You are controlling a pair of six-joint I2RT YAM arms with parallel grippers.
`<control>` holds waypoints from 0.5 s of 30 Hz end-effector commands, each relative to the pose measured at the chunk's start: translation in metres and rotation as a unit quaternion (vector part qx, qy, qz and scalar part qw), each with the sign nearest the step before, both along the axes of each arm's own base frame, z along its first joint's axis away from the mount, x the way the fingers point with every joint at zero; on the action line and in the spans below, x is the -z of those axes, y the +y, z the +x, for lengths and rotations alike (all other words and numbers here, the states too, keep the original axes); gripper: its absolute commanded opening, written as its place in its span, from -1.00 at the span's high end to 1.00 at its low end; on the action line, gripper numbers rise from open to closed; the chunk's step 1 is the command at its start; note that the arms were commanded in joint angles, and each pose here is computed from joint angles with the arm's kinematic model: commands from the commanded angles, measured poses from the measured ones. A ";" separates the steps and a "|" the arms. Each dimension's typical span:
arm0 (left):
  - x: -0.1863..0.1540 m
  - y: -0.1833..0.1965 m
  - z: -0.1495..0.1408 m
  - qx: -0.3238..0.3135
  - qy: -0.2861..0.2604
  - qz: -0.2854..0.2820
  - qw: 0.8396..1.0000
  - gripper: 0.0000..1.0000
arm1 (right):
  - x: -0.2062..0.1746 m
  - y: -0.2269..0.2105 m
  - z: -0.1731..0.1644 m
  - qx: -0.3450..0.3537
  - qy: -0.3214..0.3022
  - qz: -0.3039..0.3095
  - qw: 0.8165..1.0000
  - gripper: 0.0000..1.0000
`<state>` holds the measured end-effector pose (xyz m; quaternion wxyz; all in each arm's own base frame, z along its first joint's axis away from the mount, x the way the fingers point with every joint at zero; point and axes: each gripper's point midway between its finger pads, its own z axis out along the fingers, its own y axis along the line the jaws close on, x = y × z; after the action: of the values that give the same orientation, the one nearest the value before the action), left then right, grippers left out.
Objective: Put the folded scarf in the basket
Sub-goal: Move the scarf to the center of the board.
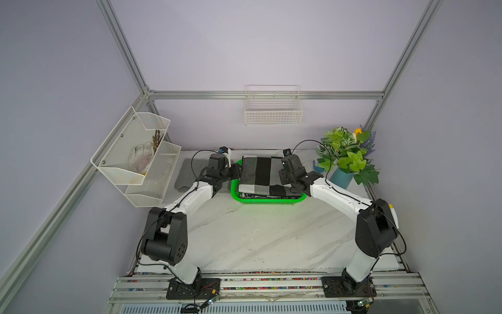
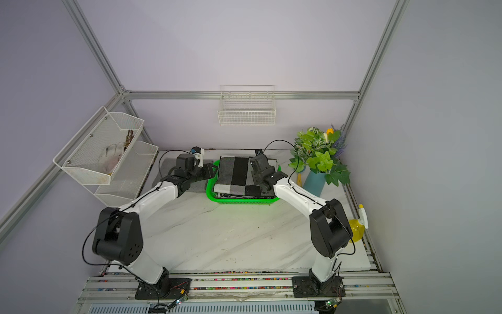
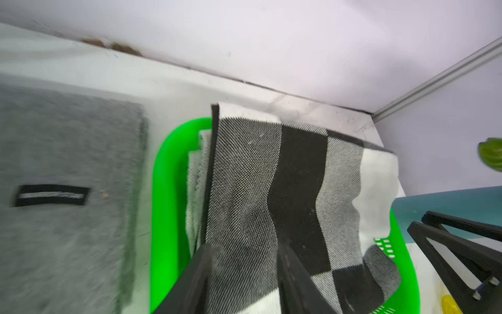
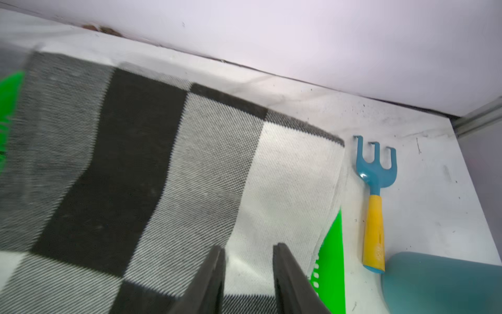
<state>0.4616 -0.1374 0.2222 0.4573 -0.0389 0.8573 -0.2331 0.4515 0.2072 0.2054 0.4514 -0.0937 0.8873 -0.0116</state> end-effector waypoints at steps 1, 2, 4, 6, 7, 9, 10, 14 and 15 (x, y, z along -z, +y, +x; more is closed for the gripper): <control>-0.025 0.043 -0.015 -0.061 -0.021 0.045 0.997 0.10 | -0.012 0.006 -0.022 -0.038 0.028 0.019 0.999 0.27; -0.020 0.054 -0.018 -0.078 -0.009 0.058 0.995 0.08 | -0.014 0.011 -0.030 -0.055 0.033 0.032 0.997 0.27; -0.007 0.074 -0.020 -0.110 0.013 0.076 0.991 0.02 | -0.018 0.016 -0.047 -0.078 0.035 0.051 0.995 0.25; 0.009 0.086 -0.021 -0.122 0.025 0.067 0.990 0.00 | -0.030 0.019 -0.063 -0.095 0.024 0.081 0.992 0.23; 0.018 0.090 -0.020 -0.124 0.032 0.055 0.990 0.00 | -0.034 0.021 -0.072 -0.105 0.020 0.097 0.990 0.22; 0.033 0.093 -0.017 -0.123 0.037 0.053 0.990 -0.05 | -0.038 0.023 -0.085 -0.118 0.014 0.118 0.986 0.20; 0.041 0.094 -0.013 -0.119 0.041 0.066 0.990 -0.11 | -0.039 0.024 -0.092 -0.123 0.013 0.124 0.984 0.19; 0.075 0.099 0.005 -0.109 0.072 0.104 0.986 -0.28 | -0.041 0.032 -0.111 -0.147 0.018 0.143 0.979 0.16; 0.080 0.097 0.010 -0.104 0.068 0.105 0.987 -0.30 | -0.042 0.034 -0.115 -0.151 0.017 0.147 0.977 0.16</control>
<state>0.4529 -0.0427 0.1317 0.3925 -0.1174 0.9067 -0.1004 0.3472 0.2294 0.2423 0.4409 -0.1550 0.8710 0.1513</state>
